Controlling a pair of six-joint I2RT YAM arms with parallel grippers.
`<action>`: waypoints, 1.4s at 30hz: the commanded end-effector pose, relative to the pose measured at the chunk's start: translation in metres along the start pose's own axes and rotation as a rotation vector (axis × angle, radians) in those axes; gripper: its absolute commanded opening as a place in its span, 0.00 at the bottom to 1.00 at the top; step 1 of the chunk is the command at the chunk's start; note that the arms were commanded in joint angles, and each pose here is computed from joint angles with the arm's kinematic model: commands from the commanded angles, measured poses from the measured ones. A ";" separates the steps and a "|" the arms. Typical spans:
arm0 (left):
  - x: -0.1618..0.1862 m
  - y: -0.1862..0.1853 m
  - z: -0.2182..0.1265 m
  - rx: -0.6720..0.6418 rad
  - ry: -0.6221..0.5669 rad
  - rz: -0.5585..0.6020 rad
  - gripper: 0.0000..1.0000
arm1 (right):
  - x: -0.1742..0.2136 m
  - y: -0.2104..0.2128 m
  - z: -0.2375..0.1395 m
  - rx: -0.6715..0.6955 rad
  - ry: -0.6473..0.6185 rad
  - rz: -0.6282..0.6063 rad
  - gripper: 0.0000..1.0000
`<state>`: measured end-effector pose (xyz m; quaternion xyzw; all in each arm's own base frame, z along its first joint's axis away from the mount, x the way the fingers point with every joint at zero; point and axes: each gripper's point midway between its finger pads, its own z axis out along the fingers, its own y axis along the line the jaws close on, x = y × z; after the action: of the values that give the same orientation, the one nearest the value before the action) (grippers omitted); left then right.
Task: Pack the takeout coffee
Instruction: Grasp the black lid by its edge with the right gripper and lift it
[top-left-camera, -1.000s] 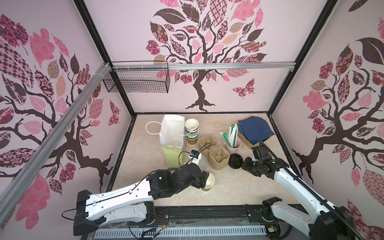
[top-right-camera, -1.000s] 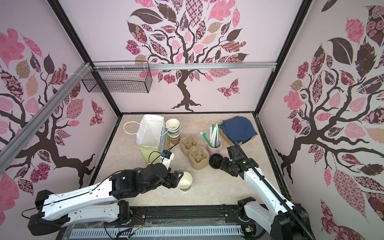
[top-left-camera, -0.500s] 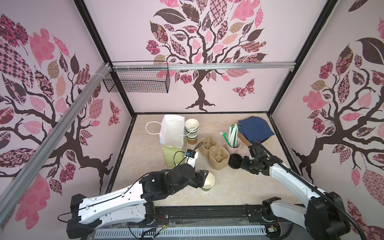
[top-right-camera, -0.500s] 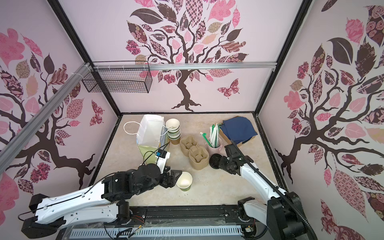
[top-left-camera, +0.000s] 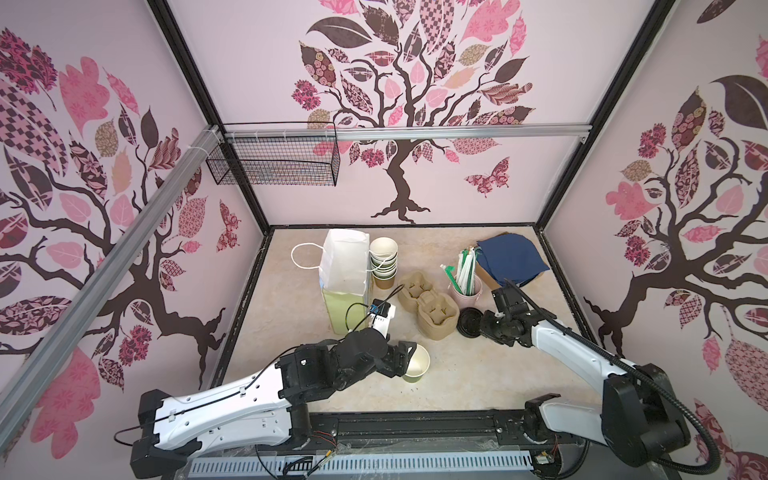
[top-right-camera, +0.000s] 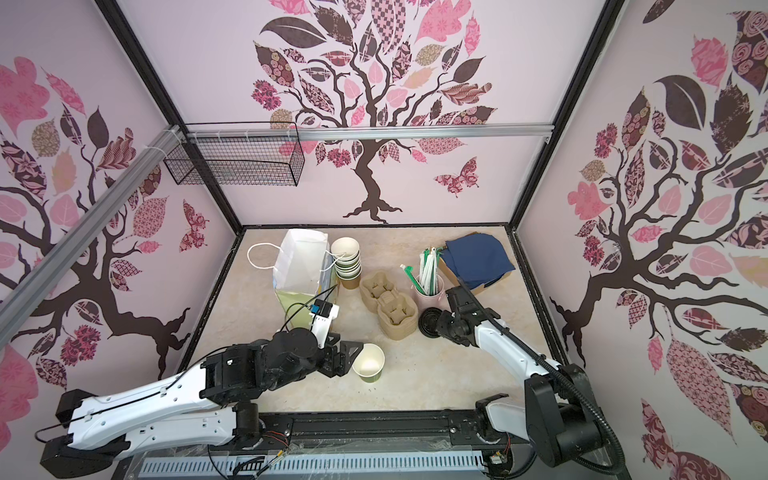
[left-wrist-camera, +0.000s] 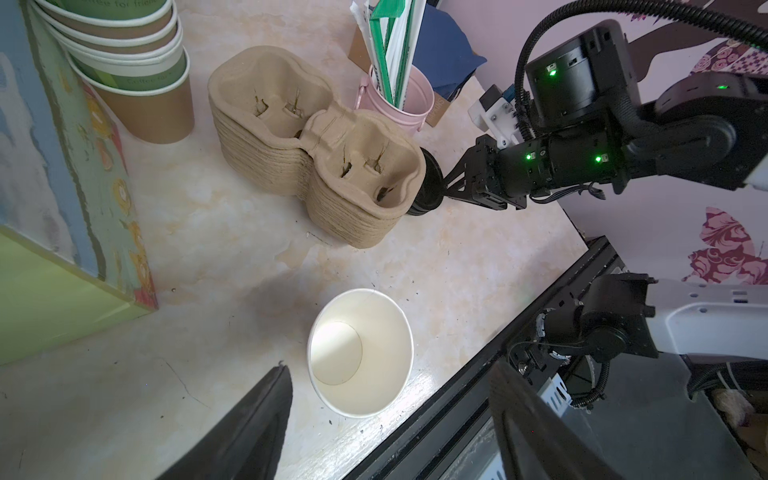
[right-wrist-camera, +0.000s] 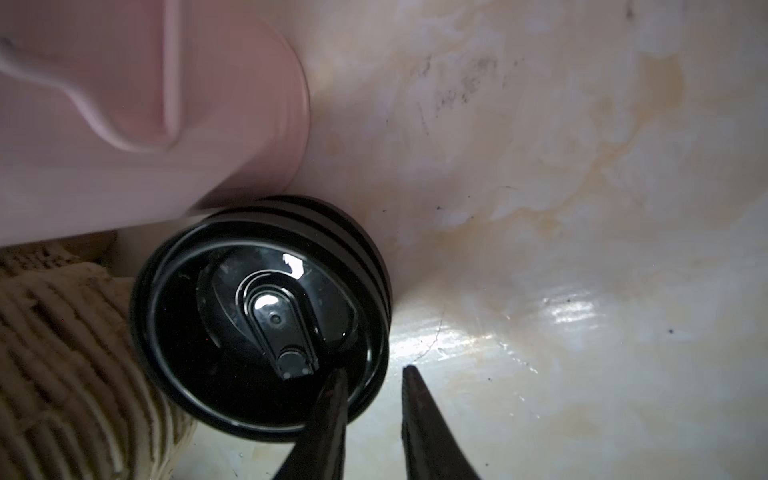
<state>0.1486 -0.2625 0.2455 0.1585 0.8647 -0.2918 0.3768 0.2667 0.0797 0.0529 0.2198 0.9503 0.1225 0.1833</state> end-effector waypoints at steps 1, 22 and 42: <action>0.004 0.006 0.000 -0.005 -0.007 0.003 0.78 | -0.010 0.007 0.001 -0.006 -0.012 0.000 0.24; 0.000 0.005 0.003 0.003 -0.017 -0.011 0.79 | -0.015 0.011 -0.009 -0.019 -0.026 -0.008 0.14; -0.015 0.010 0.000 -0.021 -0.055 -0.054 0.79 | -0.019 0.006 -0.049 -0.004 -0.084 -0.002 0.13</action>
<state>0.1585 -0.2578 0.2505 0.1367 0.8612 -0.2979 0.3885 0.2638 0.0734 0.0814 0.2209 0.9468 0.1165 0.2029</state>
